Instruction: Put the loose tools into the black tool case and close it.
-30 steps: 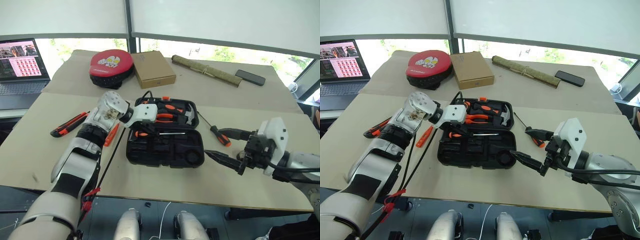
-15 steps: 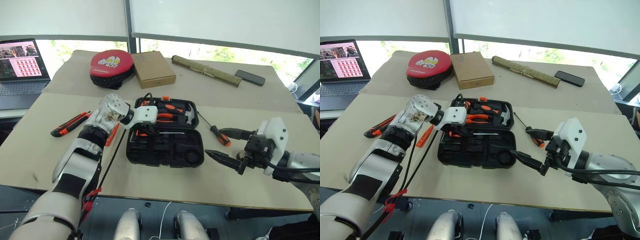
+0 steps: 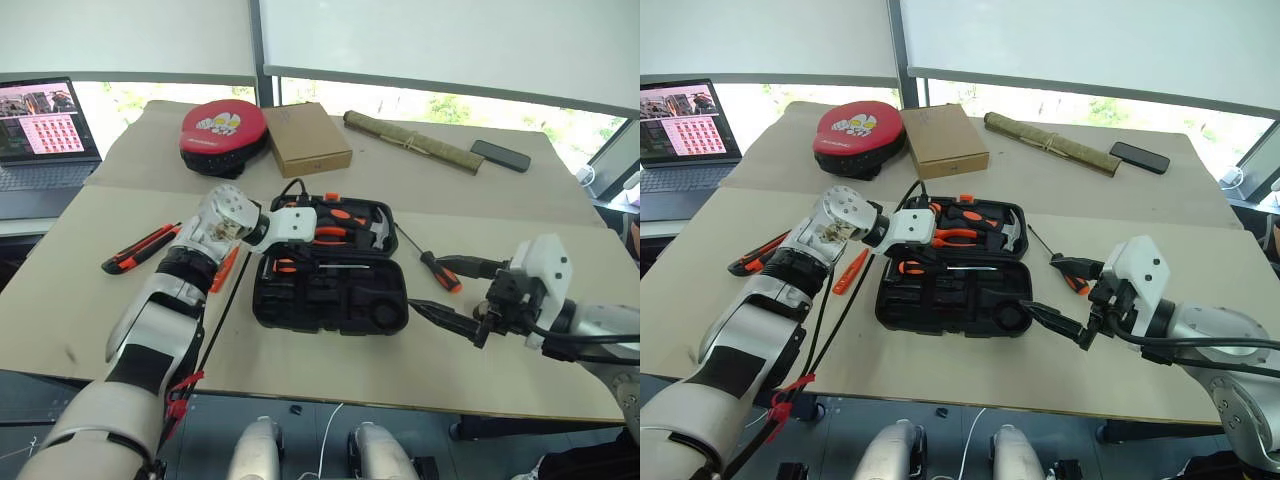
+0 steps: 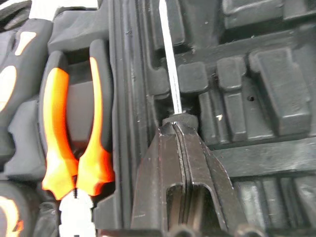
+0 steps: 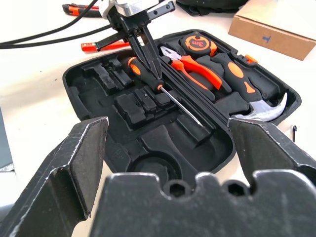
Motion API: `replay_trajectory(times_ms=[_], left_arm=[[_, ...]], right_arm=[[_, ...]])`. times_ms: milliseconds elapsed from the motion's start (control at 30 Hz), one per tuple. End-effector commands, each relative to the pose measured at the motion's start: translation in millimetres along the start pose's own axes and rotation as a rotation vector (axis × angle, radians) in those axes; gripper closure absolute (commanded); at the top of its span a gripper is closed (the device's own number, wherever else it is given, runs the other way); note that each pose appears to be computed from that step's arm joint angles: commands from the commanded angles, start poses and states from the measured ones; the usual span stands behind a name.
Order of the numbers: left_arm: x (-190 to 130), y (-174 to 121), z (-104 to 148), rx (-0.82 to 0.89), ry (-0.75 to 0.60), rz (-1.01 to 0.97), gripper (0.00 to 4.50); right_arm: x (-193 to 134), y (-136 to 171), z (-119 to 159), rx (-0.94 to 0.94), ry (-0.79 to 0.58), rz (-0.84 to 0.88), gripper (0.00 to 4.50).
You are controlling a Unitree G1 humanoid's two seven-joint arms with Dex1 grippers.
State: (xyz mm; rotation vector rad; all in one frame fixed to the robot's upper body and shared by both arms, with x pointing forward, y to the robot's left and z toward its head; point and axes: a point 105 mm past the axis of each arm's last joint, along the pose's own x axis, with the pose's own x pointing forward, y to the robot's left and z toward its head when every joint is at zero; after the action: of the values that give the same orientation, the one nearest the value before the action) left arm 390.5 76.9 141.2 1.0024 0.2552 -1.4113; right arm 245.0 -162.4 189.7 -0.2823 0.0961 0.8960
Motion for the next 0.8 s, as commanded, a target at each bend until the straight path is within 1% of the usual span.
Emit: replay_trajectory(times_ms=[33,133,267,400,500,567,600,633,667,700,733,767,800], left_arm=[[10,-9,-5,0.031,0.040,-0.054,4.45],[14,-12,-10,0.040,0.062,-0.059,4.45],[16,-13,-10,0.030,0.055,-0.066,4.45],[11,-6,-1,0.014,0.012,-0.045,4.45],[-6,7,13,-0.036,-0.079,0.010,4.45],[-29,19,32,-0.107,-0.239,0.073,4.45],[-40,22,39,-0.136,-0.301,0.095,3.95],[-51,24,44,-0.157,-0.350,0.117,3.74],[-61,23,45,-0.170,-0.376,0.134,3.41],[-68,18,46,-0.174,-0.391,0.132,3.07],[-76,10,47,-0.185,-0.413,0.118,2.60],[-83,2,49,-0.200,-0.429,0.100,2.33],[-88,-6,50,-0.224,-0.439,0.075,1.88]], right_arm=[[-1,0,10,-0.034,-0.041,-0.007,0.00],[-1,-1,9,-0.029,-0.043,-0.013,0.00],[-1,-2,7,-0.022,-0.042,-0.026,0.00],[-3,-5,4,-0.018,-0.034,-0.049,0.00],[-12,-16,-3,-0.010,-0.002,-0.127,0.00],[-28,-28,-12,0.022,0.038,-0.214,0.00],[-37,-32,-16,0.042,0.052,-0.247,0.00],[-46,-35,-19,0.060,0.066,-0.278,0.00],[-56,-38,-23,0.080,0.081,-0.309,0.00],[-64,-39,-26,0.090,0.097,-0.333,0.00],[-73,-41,-30,0.099,0.120,-0.359,0.00],[-82,-42,-33,0.105,0.140,-0.381,0.00],[-89,-44,-36,0.113,0.156,-0.399,0.00]])
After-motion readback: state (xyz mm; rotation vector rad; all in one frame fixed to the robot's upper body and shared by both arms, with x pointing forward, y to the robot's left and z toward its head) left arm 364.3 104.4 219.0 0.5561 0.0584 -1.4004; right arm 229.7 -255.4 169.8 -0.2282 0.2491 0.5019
